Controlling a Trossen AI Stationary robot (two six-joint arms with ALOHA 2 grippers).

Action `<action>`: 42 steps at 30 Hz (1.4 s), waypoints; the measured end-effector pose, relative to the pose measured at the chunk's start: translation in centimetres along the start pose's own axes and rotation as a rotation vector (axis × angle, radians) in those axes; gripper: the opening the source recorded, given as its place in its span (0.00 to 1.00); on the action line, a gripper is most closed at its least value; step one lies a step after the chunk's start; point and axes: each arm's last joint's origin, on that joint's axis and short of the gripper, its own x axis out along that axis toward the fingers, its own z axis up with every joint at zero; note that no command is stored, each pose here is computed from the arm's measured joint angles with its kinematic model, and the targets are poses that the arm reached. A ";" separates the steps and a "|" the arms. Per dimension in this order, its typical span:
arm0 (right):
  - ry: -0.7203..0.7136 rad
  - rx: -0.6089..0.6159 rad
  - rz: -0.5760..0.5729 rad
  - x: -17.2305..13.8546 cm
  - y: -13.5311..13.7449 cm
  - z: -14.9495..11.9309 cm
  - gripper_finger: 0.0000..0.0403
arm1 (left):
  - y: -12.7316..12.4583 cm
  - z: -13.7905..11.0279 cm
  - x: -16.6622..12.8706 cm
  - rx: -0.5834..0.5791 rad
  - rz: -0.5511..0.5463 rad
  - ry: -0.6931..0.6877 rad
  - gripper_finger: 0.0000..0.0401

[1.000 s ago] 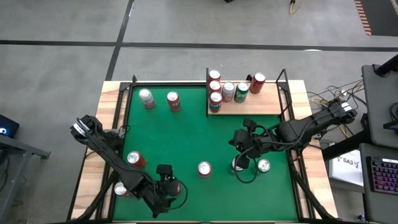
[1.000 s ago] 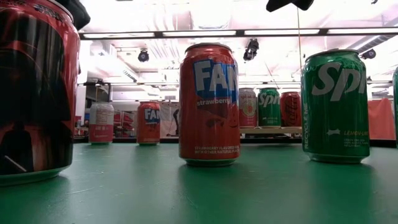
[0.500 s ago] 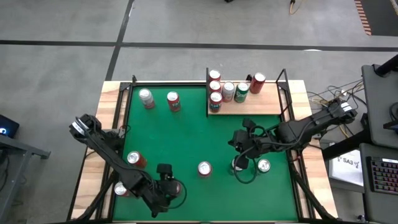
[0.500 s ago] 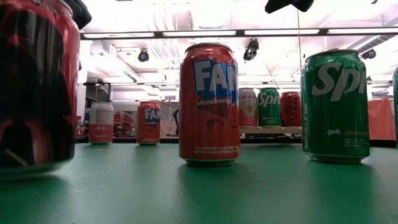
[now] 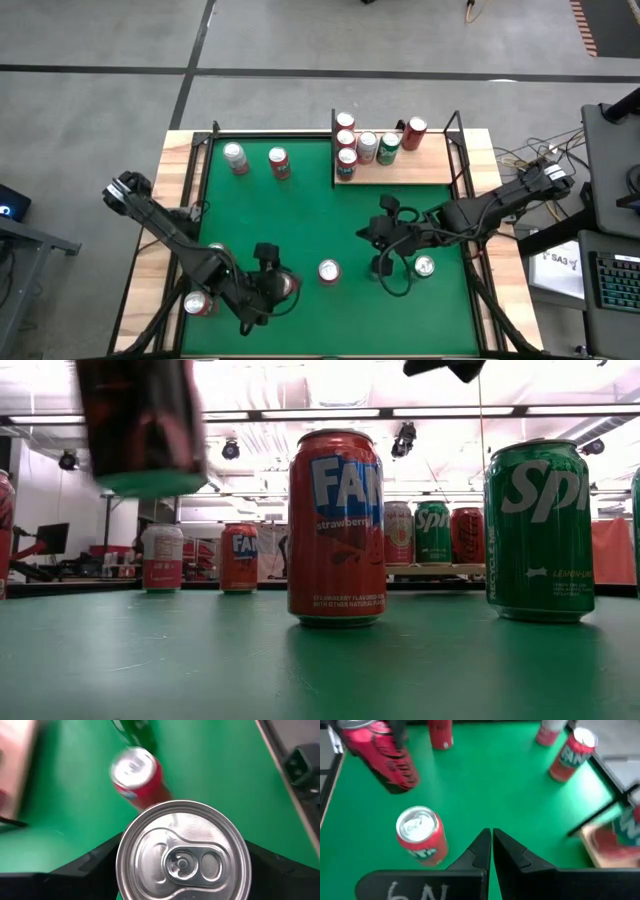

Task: Place canned beverage on shelf
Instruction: Put the bottom red/black soda can on the shelf aligned with the other red/black soda can

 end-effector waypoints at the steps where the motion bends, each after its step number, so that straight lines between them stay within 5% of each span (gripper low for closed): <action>1: -0.017 -0.010 0.006 0.1 0.1 0.1 0.02 | 0.5 0.3 -0.3 0.021 0.016 -0.015 0.71; 14: -0.175 -0.077 0.043 0.7 0.6 0.7 0.06 | 5.4 4.0 0.4 0.222 0.128 -0.149 0.71; 32: -0.141 -0.071 0.049 1.3 0.6 -0.5 0.75 | 7.8 5.5 1.4 0.157 0.139 -0.249 0.71; 42: -0.165 -0.071 0.069 1.4 0.7 -0.4 0.88 | 8.7 6.3 1.4 0.118 0.165 -0.314 0.71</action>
